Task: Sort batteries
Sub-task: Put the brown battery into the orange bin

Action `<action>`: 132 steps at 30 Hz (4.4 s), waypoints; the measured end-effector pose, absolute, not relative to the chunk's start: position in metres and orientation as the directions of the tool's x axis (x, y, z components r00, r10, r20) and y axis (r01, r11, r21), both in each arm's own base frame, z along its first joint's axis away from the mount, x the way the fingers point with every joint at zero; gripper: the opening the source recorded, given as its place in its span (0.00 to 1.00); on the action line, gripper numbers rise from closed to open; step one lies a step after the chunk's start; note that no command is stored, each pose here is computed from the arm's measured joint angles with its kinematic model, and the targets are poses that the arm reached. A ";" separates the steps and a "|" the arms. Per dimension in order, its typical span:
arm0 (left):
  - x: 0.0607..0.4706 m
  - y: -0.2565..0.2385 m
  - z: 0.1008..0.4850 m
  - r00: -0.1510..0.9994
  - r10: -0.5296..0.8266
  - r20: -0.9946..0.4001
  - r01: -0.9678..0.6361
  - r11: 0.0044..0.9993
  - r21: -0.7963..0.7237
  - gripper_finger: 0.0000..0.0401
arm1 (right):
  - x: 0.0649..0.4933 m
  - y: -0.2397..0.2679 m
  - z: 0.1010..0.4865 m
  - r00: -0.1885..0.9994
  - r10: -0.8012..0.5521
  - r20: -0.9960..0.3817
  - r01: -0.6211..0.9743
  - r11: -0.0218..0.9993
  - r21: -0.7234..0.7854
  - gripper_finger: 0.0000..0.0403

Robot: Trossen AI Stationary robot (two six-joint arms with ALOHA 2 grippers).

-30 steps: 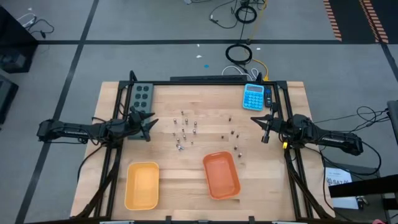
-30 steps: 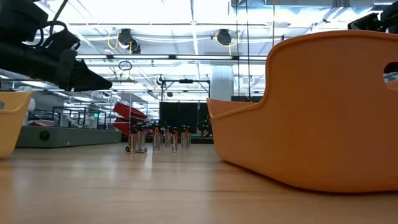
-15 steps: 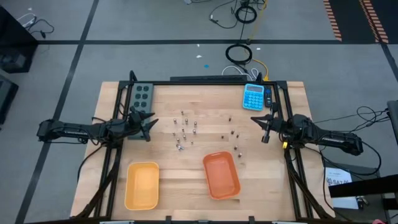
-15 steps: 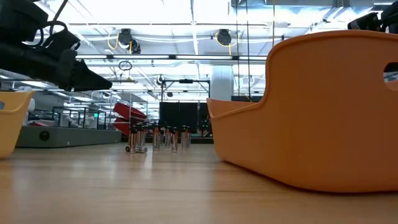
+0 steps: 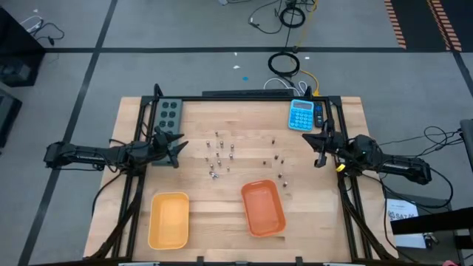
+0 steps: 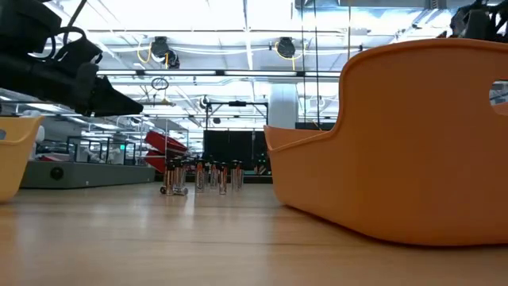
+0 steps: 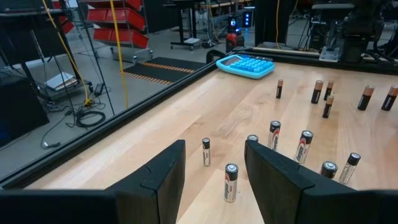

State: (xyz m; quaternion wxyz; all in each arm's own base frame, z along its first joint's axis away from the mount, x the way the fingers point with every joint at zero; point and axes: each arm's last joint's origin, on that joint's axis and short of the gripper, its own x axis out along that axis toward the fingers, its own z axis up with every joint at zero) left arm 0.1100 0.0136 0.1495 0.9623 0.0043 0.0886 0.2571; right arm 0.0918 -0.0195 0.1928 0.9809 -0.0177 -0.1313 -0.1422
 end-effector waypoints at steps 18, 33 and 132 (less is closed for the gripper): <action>0.113 0.010 0.156 0.917 0.382 -0.112 -0.385 0.923 0.002 0.44 | 0.090 -0.021 0.197 0.895 -0.329 0.300 0.335 0.942 0.036 0.00; 0.113 0.011 0.158 0.912 0.399 -0.097 -0.398 0.917 0.023 0.44 | 0.086 -0.018 0.208 0.871 -0.259 0.417 0.237 0.966 0.105 0.00; 0.156 0.016 0.276 0.919 0.375 0.125 -0.390 0.911 0.136 0.41 | 0.201 -0.039 0.260 0.954 -0.300 0.012 0.299 0.953 0.042 0.04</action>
